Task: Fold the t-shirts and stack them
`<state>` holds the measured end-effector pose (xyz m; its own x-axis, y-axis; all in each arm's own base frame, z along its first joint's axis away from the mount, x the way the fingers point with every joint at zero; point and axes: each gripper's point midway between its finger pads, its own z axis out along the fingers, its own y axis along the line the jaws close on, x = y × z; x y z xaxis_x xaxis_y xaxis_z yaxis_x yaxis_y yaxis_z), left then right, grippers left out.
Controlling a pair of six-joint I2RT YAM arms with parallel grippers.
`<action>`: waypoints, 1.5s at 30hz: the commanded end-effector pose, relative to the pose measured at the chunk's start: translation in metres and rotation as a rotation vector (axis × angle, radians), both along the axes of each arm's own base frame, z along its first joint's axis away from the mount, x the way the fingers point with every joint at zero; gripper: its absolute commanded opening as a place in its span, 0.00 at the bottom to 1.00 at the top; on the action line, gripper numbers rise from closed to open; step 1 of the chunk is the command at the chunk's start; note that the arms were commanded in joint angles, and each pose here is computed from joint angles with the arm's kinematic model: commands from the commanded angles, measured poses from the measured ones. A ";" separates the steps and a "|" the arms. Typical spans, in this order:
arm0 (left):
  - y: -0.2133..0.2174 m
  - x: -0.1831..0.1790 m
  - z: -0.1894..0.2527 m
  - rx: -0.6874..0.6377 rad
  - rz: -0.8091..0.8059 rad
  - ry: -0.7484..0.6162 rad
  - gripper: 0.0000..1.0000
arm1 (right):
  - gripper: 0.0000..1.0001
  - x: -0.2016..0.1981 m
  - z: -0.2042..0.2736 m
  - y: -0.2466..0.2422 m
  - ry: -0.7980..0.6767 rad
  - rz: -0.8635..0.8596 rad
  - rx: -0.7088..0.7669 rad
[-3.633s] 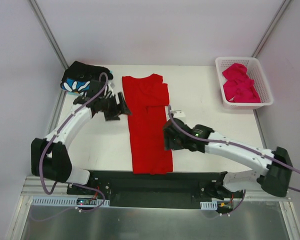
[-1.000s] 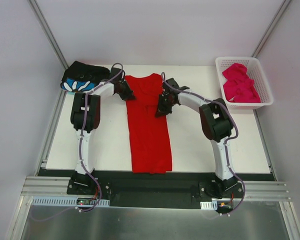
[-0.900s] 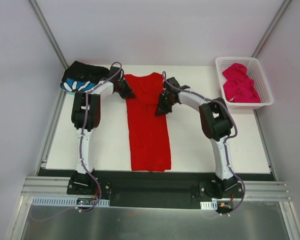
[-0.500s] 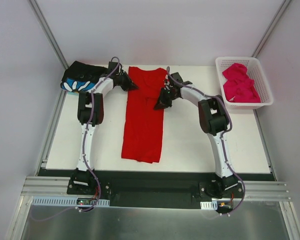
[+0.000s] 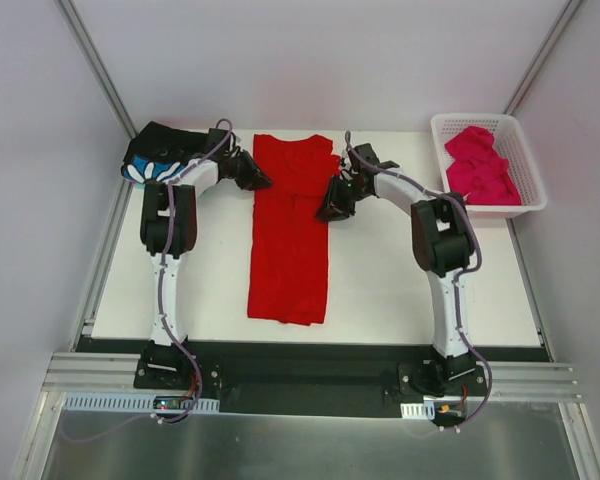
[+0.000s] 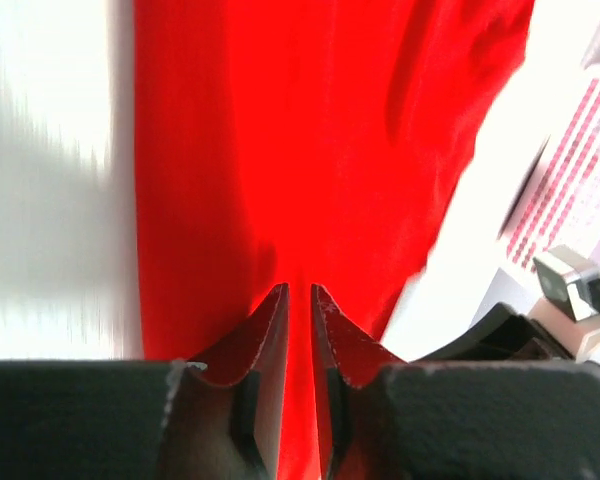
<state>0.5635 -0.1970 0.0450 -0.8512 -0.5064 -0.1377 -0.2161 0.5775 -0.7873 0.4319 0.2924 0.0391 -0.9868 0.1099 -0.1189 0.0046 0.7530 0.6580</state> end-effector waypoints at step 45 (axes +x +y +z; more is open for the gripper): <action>0.052 -0.387 -0.010 0.204 -0.045 0.084 0.31 | 0.41 -0.255 0.007 -0.037 -0.133 0.028 -0.164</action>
<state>0.1926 -0.1545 0.0349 -0.8699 -0.4659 -0.1617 -0.2353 0.6803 -0.6942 0.1679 0.2498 0.0278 -0.9773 0.0225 -0.2108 -0.0888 0.8595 0.5033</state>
